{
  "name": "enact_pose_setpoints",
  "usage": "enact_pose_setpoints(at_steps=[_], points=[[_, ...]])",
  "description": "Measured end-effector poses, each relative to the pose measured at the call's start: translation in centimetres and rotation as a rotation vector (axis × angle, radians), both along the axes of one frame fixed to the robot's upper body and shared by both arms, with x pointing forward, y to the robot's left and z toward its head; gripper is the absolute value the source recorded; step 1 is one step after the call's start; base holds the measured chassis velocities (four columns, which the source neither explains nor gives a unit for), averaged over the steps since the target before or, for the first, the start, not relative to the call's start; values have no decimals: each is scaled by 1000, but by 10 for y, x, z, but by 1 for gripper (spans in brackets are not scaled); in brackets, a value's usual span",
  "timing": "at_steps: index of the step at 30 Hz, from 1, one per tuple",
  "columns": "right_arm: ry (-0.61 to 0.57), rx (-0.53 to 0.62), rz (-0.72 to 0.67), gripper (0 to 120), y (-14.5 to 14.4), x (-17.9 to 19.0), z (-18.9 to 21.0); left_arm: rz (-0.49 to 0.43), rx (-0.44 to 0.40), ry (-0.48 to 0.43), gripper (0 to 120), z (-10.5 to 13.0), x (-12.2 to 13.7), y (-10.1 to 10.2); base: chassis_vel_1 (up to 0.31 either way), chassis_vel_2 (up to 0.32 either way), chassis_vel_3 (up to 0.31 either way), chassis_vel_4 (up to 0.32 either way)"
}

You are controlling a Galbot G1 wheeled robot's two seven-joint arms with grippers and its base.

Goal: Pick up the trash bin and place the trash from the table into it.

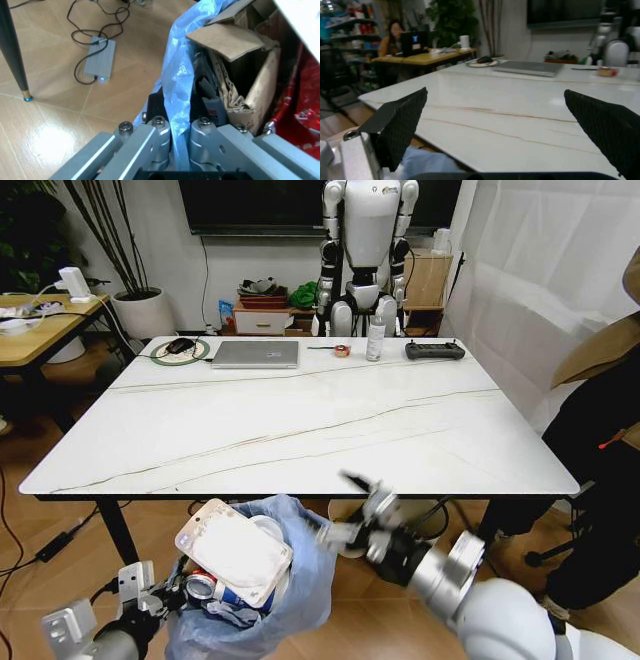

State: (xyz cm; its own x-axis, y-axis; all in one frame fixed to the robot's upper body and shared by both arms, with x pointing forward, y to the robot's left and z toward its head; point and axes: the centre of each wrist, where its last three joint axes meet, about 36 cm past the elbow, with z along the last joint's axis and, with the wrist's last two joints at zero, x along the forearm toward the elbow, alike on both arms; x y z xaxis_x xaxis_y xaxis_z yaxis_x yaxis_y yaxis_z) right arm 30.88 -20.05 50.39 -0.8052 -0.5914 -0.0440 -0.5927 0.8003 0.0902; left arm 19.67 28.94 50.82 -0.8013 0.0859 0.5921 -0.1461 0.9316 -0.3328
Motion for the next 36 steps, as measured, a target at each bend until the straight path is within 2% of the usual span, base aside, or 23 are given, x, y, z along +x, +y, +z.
enact_pose_setpoints(at_steps=[4, 6, 7, 9, 13, 14, 17, 18, 22, 27, 31, 36], points=[[15, -10, -140, 100, -26, 5, -13, -17, 19, -4, 0, 0, 1, 0, 0, 0, 0, 0], [-15, 25, -280, 100, -56, 10, -30, -28, 22, -6, 0, -1, 3, 0, 0, 0, 0, 0], [-23, 29, -302, 100, -62, 10, -33, -30, 22, -6, 0, -2, 3, 1, 0, 0, 0, 0], [-77, -20, -412, 100, -92, 4, -49, -36, 21, -4, 0, -6, 6, 1, 0, 0, 0, 0], [-95, -62, -464, 100, -112, -15, -59, -45, 19, 0, 0, -10, 8, 1, 0, 0, 0, 0], [-87, -82, -489, 100, -120, -31, -62, -53, 18, 1, 0, -11, 9, 1, 0, 0, 0, 0], [-78, -111, -544, 100, -125, -69, -56, -81, 15, -11, 0, -13, 12, 3, 0, 0, 0, 0], [-78, -111, -544, 100, -125, -69, -56, -81, 15, -11, 0, -13, 12, 3, 0, 0, 0, 0], [-25, -126, -541, 100, -118, -108, -68, -106, 19, -22, 0, -15, 14, 5, 0, 0, 0, 0], [-17, -129, -537, 100, -117, -112, -71, -116, 9, -34, 0, -18, 14, 7, 0, 0, 0, 0], [-16, -127, -534, 100, -116, -112, -71, -121, 33, -45, 0, -19, 13, 7, 0, 0, 0, 0], [-17, -125, -531, 100, -116, -111, -71, -93, 46, -39, 0, -22, 14, 8, 0, 0, 0, 0]])
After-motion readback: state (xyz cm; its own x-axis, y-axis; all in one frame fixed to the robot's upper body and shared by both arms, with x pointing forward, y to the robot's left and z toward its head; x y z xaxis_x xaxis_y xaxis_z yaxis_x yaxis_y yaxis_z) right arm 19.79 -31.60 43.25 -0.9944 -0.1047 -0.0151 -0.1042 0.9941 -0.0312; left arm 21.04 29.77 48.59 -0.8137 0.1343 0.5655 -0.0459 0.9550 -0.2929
